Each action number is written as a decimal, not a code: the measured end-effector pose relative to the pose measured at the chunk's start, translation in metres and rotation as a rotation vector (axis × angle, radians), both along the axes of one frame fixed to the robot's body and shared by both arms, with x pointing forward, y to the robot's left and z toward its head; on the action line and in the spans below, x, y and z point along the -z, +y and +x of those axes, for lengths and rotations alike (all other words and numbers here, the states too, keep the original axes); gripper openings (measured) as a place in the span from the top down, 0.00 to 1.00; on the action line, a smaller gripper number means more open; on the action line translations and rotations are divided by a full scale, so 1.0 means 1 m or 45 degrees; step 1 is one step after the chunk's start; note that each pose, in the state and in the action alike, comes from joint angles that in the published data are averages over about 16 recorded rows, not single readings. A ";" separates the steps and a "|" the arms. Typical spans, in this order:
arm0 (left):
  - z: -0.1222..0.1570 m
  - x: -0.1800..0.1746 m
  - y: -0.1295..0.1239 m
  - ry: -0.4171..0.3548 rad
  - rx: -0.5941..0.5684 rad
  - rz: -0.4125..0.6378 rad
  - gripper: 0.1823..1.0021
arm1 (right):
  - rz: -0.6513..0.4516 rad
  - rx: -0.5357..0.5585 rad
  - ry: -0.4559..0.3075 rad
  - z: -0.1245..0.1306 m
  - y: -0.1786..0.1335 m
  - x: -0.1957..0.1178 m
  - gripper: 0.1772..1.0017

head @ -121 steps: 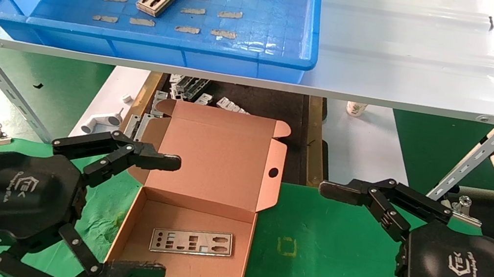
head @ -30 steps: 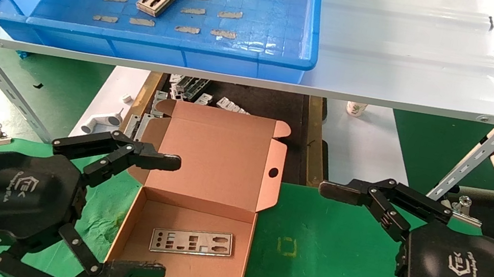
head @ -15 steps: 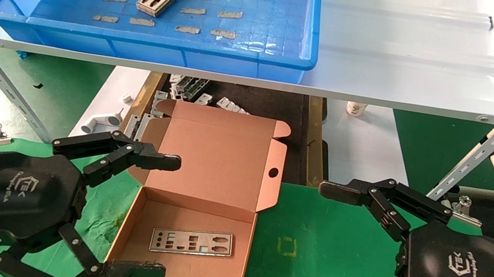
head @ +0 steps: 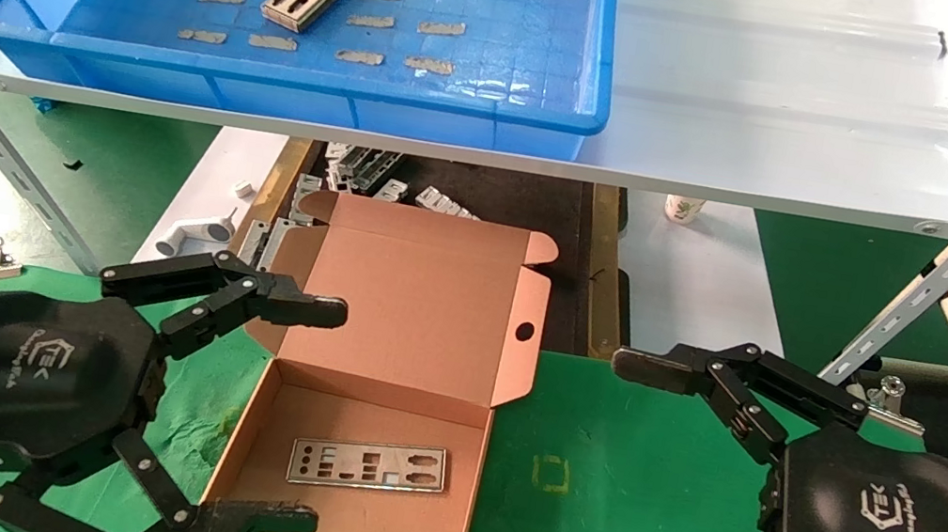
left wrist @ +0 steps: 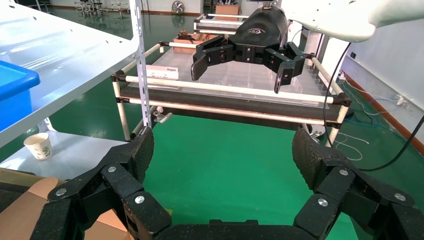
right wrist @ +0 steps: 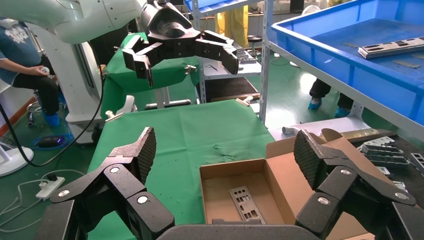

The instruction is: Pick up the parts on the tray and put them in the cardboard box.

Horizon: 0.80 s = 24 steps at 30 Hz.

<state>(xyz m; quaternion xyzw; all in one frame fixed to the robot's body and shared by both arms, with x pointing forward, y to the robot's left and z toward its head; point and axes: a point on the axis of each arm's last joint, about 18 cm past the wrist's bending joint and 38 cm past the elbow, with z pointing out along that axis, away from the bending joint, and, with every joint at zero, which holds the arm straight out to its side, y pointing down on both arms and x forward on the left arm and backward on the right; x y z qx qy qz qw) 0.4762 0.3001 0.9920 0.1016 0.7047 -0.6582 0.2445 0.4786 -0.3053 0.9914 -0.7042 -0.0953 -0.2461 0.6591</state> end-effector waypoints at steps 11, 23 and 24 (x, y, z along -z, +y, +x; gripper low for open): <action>0.000 0.000 0.000 0.000 0.000 0.000 0.00 | 0.000 0.000 0.000 0.000 0.000 0.000 0.00; 0.000 0.000 0.000 0.000 0.000 0.000 0.00 | 0.000 0.000 0.000 0.000 0.000 0.000 0.00; 0.000 0.000 0.000 0.000 0.000 0.000 0.00 | 0.000 0.000 0.000 0.000 0.000 0.000 0.00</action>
